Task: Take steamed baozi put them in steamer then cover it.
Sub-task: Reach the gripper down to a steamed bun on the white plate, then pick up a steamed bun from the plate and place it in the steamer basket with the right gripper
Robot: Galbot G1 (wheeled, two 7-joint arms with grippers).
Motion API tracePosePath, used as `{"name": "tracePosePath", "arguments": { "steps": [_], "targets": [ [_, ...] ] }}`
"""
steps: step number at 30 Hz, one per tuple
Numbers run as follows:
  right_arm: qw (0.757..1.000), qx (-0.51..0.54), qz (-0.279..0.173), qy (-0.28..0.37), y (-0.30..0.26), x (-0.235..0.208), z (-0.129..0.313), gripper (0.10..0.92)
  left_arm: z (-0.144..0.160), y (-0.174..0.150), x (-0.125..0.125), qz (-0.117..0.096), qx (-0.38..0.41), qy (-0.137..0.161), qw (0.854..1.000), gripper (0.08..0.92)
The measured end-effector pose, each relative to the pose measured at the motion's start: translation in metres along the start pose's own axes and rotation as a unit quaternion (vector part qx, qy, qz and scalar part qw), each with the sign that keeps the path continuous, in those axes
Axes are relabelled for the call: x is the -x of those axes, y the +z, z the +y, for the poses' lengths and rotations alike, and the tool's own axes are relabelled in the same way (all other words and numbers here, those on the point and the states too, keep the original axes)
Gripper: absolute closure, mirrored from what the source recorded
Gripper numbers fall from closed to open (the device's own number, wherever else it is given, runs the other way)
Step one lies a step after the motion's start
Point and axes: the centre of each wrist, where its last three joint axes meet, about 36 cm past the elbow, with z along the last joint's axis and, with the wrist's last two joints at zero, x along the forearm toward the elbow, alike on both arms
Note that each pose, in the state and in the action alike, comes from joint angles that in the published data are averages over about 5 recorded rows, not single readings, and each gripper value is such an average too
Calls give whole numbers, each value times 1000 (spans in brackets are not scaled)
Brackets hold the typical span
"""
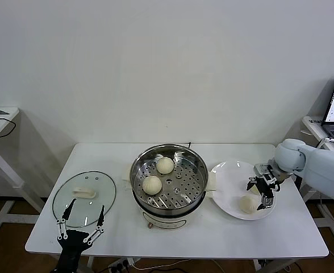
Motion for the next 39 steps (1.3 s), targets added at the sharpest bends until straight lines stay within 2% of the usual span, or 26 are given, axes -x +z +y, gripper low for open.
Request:
{"name": "tracePosePath", "arguments": {
  "steps": [9,17,24,31,39],
  "targets": [
    [1000,4,4,-7,1,21,-3,208,3,0,-1,-2,4,-3,1000,177],
    [1000,0,2,-4,-2,30,-5,308,5,1,-1,-4,6,-4,1000,177],
    [1000,-8,5,-2,-3,28,-6,359,4,0,0,-6,1,-5,1000,177],
    [999,-38,-4,14,-16,-6,-18,375,4,0,1,-9,-2,-4,1000,177],
    [989,-130,-32,61,-64,-90,-47,364,6,-4,2,-16,-5,0,1000,177]
  ]
}}
